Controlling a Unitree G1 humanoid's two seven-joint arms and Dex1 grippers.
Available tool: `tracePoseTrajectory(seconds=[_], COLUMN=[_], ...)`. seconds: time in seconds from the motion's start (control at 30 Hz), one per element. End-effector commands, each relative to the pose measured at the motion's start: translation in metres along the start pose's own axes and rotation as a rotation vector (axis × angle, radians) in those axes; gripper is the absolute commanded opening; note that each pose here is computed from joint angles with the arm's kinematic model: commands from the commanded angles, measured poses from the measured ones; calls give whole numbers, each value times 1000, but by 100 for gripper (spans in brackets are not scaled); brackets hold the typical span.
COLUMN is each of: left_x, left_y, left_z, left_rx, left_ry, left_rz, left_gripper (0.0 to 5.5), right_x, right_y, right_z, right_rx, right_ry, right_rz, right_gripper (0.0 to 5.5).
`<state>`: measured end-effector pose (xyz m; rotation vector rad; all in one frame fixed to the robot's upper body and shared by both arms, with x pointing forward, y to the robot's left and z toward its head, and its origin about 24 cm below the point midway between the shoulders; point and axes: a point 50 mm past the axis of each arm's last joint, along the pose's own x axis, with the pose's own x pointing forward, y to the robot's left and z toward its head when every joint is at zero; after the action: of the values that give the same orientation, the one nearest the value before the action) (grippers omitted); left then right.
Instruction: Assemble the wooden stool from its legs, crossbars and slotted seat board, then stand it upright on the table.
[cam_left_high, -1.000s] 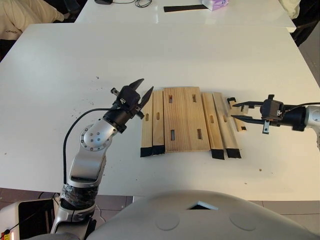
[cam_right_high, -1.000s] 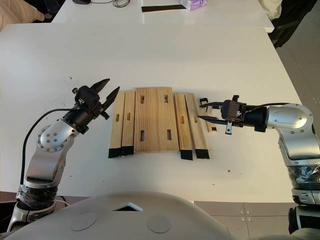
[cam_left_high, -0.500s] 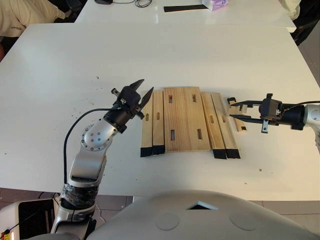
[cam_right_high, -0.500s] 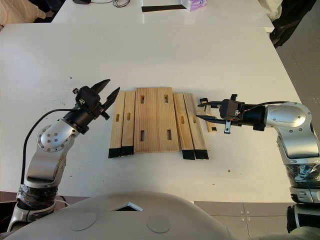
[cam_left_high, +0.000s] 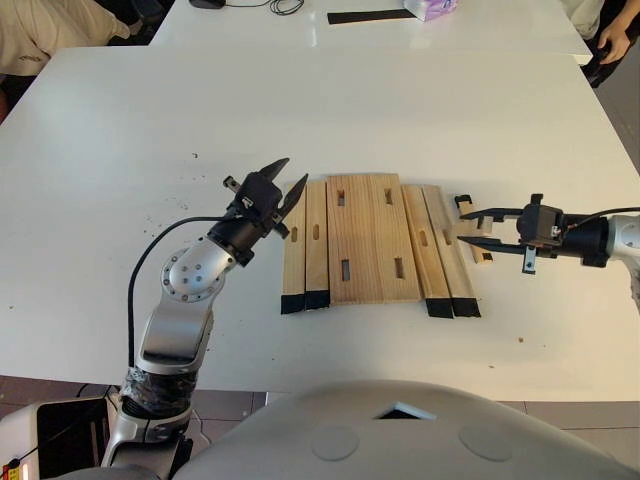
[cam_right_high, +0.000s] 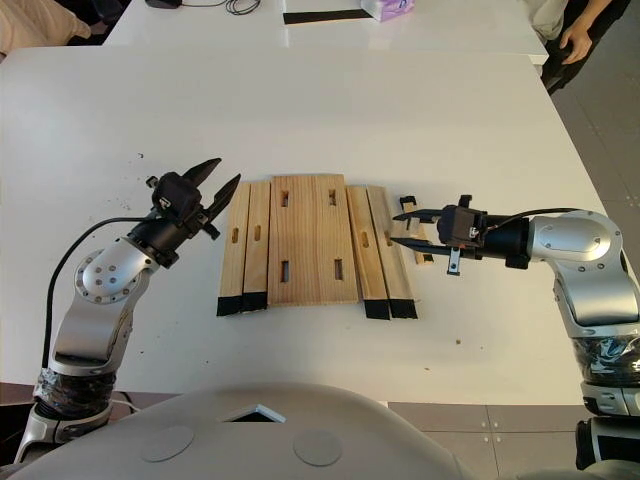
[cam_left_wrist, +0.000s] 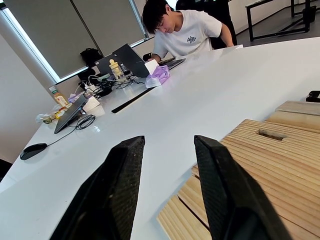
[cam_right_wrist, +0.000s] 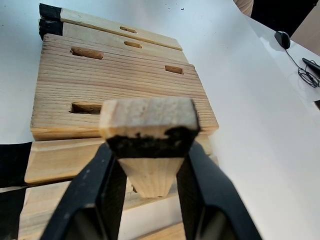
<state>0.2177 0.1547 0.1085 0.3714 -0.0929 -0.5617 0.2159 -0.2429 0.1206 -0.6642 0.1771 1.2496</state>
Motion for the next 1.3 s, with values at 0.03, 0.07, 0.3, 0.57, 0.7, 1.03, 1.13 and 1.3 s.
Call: tracePoseTrajectory(seconds=[0.03, 0.07, 0.3, 0.57, 0.7, 1.03, 1.13, 1.3], left_x=[1, 1, 0, 1, 1, 6, 8, 7], left_y=[0, 0, -2, -2, -3, -4, -5, -6], left_z=[0, 0, 1, 1, 1, 2, 2, 1], left_rx=[15, 15, 14, 13, 13, 14, 16, 15], left_ry=[2, 2, 3, 5, 4, -4, -7, -2], left_rz=[-3, -4, -5, -8, -13, -51, -69, -81], left_gripper=[184, 184, 184, 184, 184, 184, 184, 184], right_x=[-1, -2, -2, -3, -4, 6, 11, 17], right_y=[-1, 0, 5, 9, 11, -13, -17, -13], right_z=[1, 1, -2, -4, -8, -38, -46, -61], right_rx=[-4, -1, 50, 69, 109, 289, 311, 422], right_ry=[9, 12, 13, 22, 39, 107, 126, 137], right_rz=[12, 14, 39, 72, 102, 137, 149, 165], right_gripper=[131, 131, 131, 131, 131, 131, 131, 131])
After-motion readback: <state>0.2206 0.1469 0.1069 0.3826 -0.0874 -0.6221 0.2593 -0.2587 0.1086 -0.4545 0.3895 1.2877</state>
